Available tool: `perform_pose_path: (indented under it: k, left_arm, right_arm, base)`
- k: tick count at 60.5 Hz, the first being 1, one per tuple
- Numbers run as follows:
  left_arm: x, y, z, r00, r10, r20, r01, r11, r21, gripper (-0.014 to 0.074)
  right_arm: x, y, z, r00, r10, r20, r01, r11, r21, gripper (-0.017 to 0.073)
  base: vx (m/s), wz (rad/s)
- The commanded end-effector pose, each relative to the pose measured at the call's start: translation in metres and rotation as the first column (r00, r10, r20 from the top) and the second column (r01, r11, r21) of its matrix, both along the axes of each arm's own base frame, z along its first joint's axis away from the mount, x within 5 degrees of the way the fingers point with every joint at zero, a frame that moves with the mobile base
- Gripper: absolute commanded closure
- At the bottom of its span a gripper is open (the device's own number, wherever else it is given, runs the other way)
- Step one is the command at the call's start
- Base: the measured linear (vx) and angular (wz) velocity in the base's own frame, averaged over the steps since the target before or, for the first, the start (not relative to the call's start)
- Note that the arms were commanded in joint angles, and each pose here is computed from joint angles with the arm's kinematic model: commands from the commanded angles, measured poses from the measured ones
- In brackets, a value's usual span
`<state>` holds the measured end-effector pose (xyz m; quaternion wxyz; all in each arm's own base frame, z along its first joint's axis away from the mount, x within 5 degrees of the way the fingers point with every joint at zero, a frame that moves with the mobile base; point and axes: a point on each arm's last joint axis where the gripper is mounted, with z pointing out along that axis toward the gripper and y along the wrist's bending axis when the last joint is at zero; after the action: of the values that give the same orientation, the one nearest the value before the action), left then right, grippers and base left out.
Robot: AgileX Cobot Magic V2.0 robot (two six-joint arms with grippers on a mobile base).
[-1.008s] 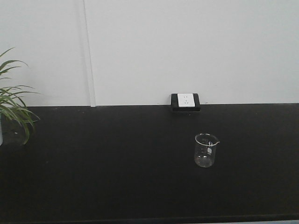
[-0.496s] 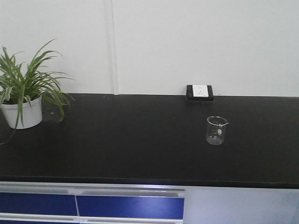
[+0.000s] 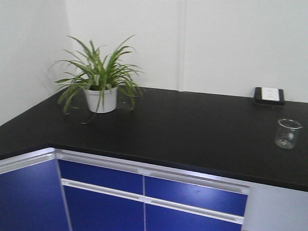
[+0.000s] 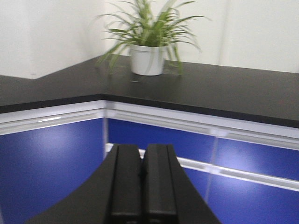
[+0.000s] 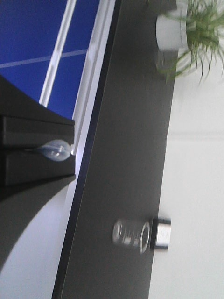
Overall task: Grab transparent chemical and place on left bench
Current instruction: 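Drive to the bench with white bins and an empty beaker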
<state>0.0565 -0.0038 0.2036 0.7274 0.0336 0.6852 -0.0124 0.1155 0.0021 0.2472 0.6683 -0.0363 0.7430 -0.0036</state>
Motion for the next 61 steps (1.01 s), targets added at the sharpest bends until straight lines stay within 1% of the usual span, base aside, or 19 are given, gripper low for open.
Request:
perform_pose_path:
  k: [1, 34, 61]
  left_arm:
    - [-0.0015, 0.0002, 0.0027, 0.997, 0.000, 0.080, 0.001, 1.000, -0.014, 0.0597]
    - [-0.0015, 0.0002, 0.0027, 0.997, 0.000, 0.080, 0.001, 1.000, -0.014, 0.0597]
    - [-0.0015, 0.0002, 0.0027, 0.997, 0.000, 0.080, 0.001, 1.000, -0.014, 0.0597]
  right_arm:
    - [0.0014, 0.0029, 0.0149, 0.996, 0.032, 0.083, -0.033, 0.999, 0.008, 0.0567]
    - [0.0014, 0.0029, 0.0149, 0.996, 0.032, 0.083, -0.033, 0.999, 0.008, 0.0567]
    - [0.0014, 0.0029, 0.0149, 0.996, 0.032, 0.083, -0.033, 0.999, 0.008, 0.0567]
  base:
    - [-0.15, 0.58]
    - [-0.11, 0.63]
    - [0.01, 0.65]
